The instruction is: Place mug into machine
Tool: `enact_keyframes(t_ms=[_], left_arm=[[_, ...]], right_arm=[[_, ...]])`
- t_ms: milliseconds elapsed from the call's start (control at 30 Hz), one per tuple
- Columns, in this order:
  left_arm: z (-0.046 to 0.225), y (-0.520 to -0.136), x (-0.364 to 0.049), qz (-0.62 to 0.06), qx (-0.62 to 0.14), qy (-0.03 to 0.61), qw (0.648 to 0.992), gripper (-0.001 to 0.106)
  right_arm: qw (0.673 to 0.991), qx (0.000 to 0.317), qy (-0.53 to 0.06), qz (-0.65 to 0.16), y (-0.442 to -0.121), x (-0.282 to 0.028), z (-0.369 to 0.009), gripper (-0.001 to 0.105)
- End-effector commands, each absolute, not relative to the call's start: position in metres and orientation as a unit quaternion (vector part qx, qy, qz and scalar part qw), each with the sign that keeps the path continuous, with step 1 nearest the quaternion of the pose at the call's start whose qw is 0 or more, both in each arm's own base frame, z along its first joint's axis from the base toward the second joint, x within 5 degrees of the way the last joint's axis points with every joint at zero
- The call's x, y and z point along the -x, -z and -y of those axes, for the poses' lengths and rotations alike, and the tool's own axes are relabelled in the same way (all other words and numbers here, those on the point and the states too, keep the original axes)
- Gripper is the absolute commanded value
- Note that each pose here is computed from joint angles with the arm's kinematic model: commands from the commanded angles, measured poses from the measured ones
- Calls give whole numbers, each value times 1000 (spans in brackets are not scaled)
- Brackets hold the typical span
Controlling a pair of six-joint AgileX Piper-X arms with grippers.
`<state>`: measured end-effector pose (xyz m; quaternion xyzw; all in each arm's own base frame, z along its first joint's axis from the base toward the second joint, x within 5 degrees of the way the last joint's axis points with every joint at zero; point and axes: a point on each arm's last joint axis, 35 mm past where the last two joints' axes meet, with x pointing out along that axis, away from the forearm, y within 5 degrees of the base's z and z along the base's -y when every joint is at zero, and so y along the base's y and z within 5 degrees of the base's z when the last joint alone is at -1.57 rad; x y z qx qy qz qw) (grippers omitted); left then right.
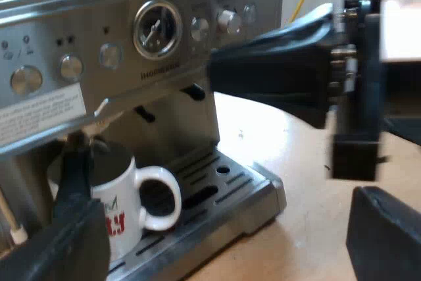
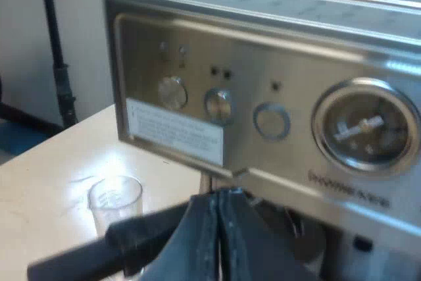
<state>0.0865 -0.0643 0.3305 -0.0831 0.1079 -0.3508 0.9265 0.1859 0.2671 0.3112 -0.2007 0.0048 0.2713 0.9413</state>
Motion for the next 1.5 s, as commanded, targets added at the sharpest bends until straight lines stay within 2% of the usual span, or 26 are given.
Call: enact_keyframes(t_ms=[33, 433, 567, 667, 1000, 1500], left_arm=[[67, -335, -92, -97, 94, 347, 928, 81], [76, -332, -104, -108, 91, 354, 924, 81], [76, -332, -104, -109, 92, 360, 922, 81], [76, -332, -104, -109, 92, 360, 922, 81], [77, -332, -103, -110, 92, 363, 921, 81], [77, -332, -103, -112, 92, 372, 917, 81]], right_arm=[[941, 193, -279, 6, -320, -197, -273, 0], [944, 201, -261, -10, -311, -233, -291, 0], [950, 186, -251, -18, -310, -243, -289, 0], [950, 178, -254, -24, -307, -247, -289, 0], [949, 181, -256, -27, -302, -256, -300, 0], [963, 183, -196, -31, -305, -266, -294, 0]])
